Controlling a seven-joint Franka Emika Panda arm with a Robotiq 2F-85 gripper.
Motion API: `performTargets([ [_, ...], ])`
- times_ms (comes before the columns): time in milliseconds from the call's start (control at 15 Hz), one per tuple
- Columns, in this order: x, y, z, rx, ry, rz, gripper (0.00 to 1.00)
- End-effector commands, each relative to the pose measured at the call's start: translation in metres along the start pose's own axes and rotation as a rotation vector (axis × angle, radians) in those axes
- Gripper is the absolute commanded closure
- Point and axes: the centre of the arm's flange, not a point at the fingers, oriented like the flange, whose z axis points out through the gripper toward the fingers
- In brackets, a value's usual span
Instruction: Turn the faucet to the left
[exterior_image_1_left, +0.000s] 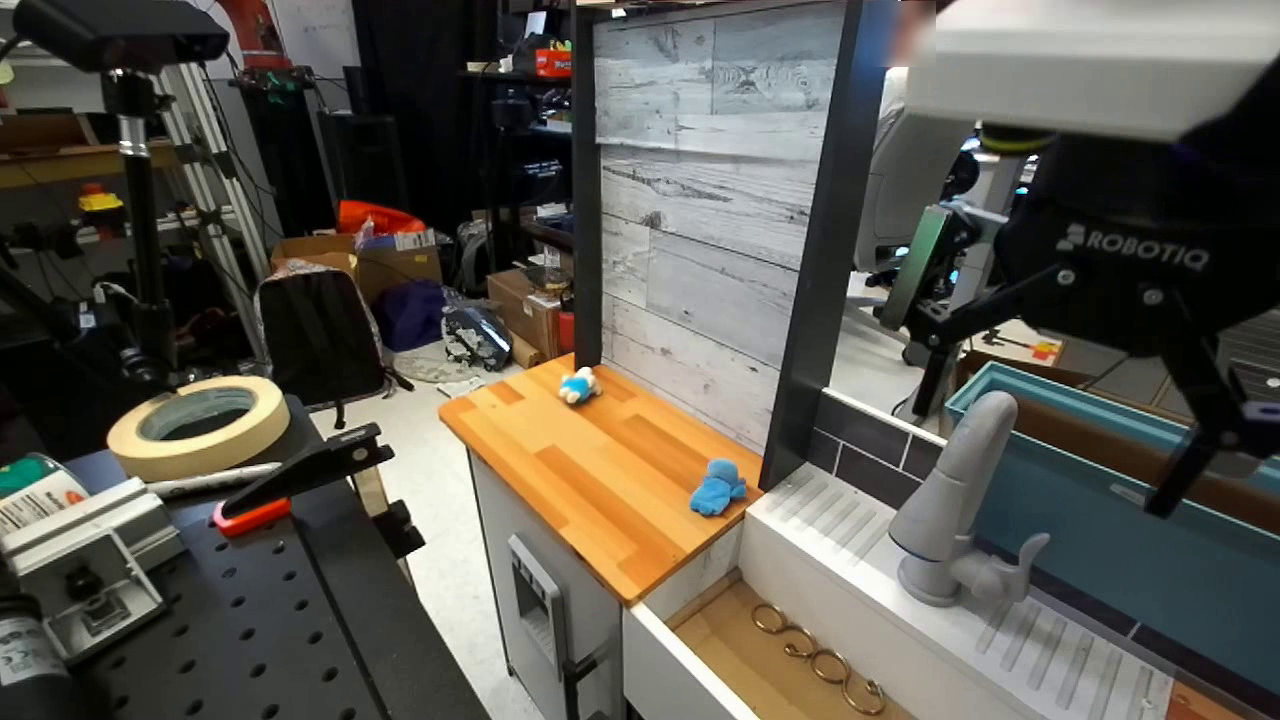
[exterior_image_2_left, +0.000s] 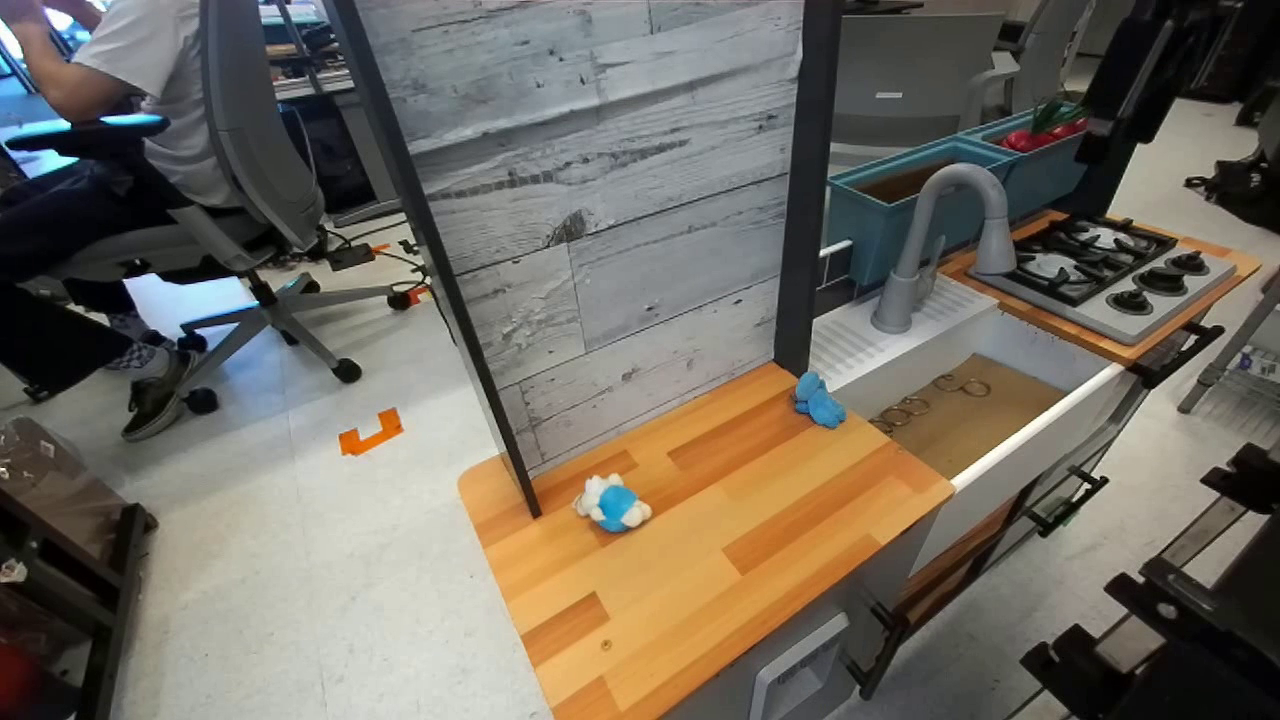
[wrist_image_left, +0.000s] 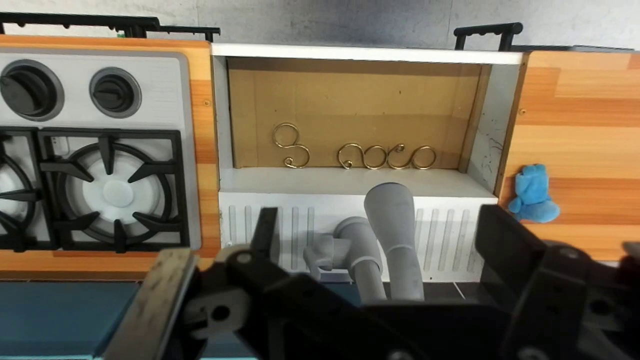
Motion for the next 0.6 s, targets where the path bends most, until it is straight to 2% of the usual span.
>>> performTargets([
  [0, 0.024, 0.005, 0.029, 0.002, -0.017, -0.030, 0.00],
  [533, 0.042, -0.012, 0.077, 0.024, -0.078, -0.079, 0.00],
])
